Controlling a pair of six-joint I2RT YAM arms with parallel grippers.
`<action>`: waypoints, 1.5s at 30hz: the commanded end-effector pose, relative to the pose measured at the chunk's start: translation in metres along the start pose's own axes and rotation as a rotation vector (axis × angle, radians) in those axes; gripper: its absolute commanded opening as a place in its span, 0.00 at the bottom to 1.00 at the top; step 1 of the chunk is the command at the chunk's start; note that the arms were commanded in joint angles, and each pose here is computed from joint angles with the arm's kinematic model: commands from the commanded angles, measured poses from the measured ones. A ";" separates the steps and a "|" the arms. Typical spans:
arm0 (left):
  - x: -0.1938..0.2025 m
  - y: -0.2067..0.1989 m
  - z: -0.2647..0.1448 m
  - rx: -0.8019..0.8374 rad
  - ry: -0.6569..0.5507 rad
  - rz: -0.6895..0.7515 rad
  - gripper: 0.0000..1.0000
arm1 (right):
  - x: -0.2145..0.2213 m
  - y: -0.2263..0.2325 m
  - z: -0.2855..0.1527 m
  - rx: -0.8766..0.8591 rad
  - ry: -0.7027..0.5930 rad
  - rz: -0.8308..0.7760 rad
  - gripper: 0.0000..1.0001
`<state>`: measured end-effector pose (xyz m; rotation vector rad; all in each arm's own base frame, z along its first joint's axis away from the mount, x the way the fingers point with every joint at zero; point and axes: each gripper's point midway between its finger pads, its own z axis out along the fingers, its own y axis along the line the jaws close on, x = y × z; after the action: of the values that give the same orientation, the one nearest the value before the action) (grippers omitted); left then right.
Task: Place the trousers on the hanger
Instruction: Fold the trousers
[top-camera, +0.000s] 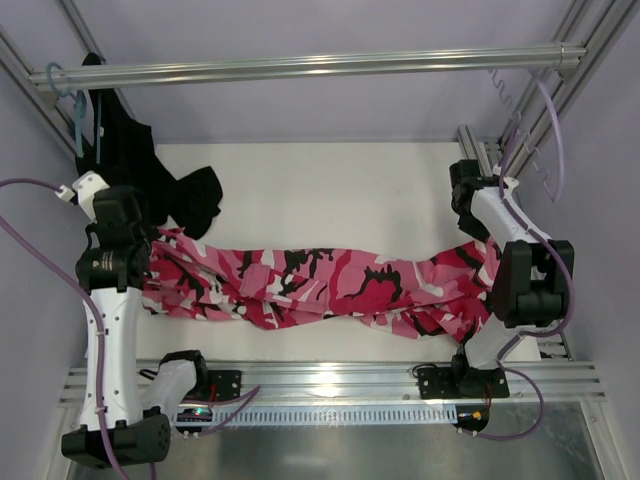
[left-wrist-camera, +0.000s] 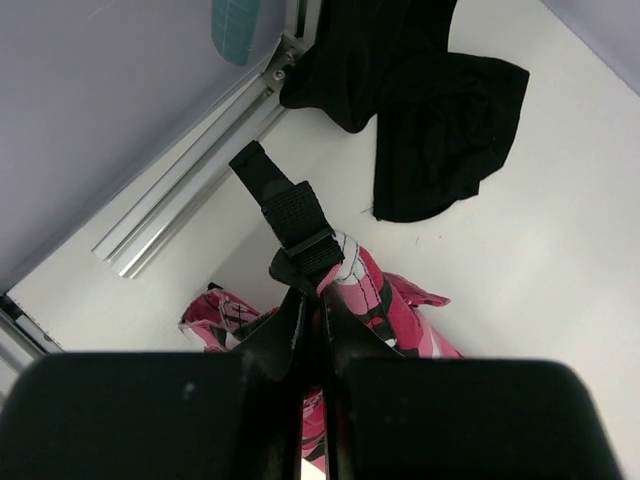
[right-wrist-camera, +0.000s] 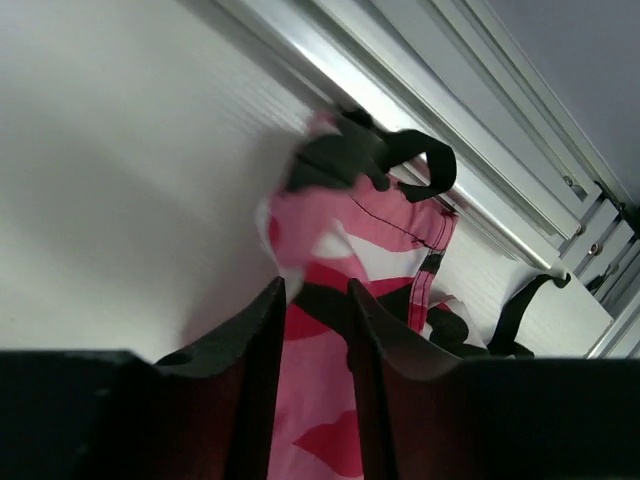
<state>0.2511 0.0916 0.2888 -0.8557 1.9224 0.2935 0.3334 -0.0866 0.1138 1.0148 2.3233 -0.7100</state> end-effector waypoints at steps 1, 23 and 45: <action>-0.035 0.002 -0.015 0.000 -0.110 -0.051 0.00 | -0.019 0.011 -0.024 -0.144 -0.037 0.007 0.37; -0.023 -0.001 -0.016 0.044 -0.087 -0.033 0.00 | 0.151 -0.009 -0.024 -0.369 0.306 0.443 0.58; -0.027 0.010 -0.006 -0.055 -0.094 -0.034 0.00 | 0.059 -0.111 -0.063 -0.146 -0.092 0.440 0.04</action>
<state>0.2469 0.0941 0.2896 -0.8614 1.9177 0.3134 0.2257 -0.0454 0.1002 1.4028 2.0522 -0.1668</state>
